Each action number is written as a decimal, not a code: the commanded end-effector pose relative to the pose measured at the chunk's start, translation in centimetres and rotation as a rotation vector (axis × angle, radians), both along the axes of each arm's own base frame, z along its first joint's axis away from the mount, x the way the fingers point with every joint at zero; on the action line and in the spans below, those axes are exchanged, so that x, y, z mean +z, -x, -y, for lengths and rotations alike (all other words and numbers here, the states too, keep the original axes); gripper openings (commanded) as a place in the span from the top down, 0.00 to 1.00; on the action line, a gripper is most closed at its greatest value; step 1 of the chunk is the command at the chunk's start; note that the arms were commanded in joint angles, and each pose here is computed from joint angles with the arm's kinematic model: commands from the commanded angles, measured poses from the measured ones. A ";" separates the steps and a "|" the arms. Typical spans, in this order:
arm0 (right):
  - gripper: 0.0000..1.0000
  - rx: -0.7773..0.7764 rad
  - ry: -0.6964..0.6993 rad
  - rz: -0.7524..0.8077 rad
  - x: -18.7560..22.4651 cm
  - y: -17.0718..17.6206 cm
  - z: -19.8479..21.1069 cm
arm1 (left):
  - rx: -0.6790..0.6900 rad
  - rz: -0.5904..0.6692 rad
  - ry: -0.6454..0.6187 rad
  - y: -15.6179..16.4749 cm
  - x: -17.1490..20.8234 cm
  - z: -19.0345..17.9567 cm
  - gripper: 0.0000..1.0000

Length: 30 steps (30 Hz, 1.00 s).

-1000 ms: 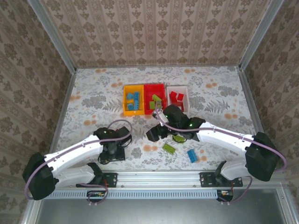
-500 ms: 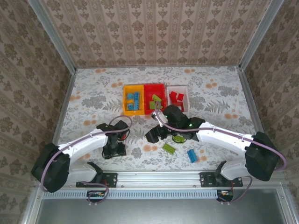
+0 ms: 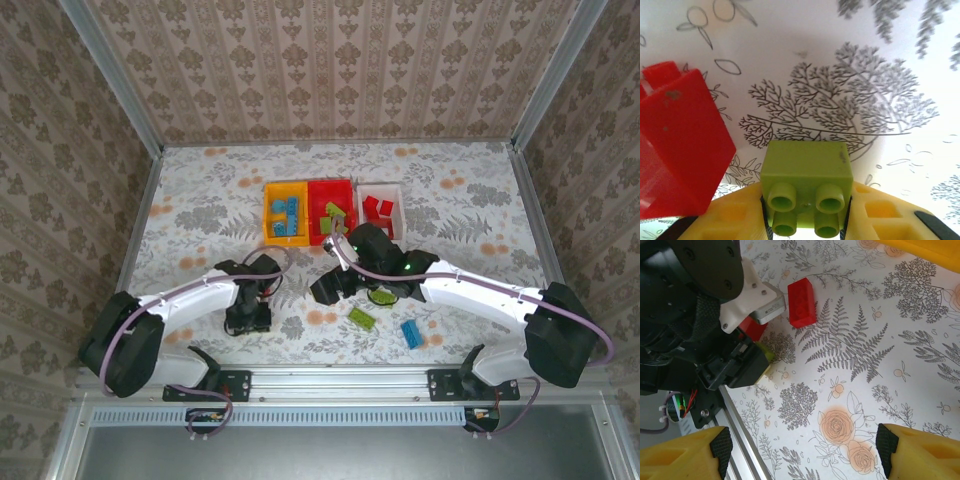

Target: Sort the legos into containers by color

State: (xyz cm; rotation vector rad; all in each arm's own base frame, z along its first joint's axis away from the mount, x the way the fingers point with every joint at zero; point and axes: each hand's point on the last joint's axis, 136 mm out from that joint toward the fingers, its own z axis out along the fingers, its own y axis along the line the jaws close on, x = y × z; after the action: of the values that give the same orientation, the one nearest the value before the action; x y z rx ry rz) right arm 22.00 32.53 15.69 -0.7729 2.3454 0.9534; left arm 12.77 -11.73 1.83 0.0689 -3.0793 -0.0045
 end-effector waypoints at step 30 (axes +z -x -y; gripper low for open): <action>0.23 -0.661 0.000 0.069 5.2 -9.7 15.3 | -0.178 0.278 0.055 -24.2 9.0 18.3 0.71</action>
State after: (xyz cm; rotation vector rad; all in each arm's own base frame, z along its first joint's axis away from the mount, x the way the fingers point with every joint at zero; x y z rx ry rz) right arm 32.16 18.26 20.69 -0.0420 2.2919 0.6359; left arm 36.61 -31.21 10.87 -0.2175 -3.3643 0.1971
